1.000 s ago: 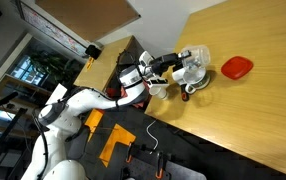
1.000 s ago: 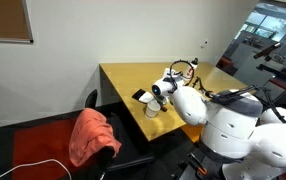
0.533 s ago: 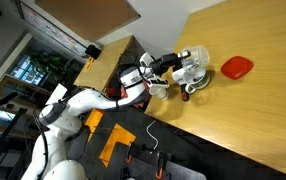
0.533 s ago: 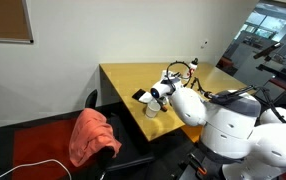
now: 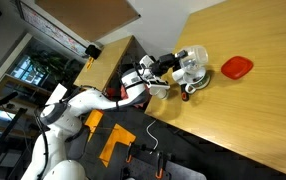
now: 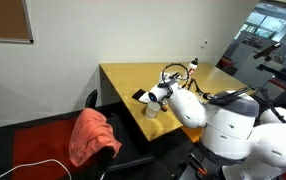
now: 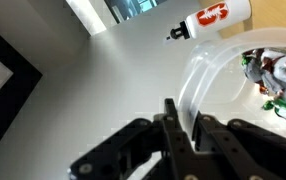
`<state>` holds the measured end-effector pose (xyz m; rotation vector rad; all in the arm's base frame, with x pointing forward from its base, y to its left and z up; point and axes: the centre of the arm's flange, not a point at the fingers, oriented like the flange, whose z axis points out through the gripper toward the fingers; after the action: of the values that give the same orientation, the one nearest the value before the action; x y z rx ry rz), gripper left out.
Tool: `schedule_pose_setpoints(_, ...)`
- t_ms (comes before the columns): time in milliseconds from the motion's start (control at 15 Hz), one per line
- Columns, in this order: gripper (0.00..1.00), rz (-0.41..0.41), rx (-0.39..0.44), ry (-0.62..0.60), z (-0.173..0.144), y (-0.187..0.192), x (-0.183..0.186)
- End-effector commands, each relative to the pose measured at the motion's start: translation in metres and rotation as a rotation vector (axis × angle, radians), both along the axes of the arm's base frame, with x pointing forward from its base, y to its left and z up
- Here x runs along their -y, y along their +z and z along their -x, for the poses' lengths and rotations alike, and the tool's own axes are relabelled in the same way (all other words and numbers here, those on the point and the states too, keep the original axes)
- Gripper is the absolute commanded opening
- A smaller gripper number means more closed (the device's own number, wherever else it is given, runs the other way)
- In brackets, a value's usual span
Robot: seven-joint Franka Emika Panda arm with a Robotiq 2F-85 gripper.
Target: Remove the lid from the bowl and put all the candies into the cup
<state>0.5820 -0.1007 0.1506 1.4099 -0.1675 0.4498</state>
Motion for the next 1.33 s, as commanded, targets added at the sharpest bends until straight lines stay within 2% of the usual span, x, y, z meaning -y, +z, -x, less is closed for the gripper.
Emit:
schedule_pose_setpoints(0, 0.04, 0.074, -0.004, 0.0, -0.006, -0.009, -0.001)
schedule_pose_setpoints(467, 0.04, 0.146, -0.029, -0.019, -0.006, -0.016, 0.002)
schedule_pose_setpoints(667, 0.04, 0.119, -0.023, -0.022, -0.006, -0.014, 0.014)
schedule_pose_setpoints(1000, 0.04, -0.027, 0.022, -0.028, 0.0, -0.003, 0.046)
schedule_pose_setpoints(1267, 0.04, -0.188, 0.106, -0.039, 0.001, 0.007, 0.07)
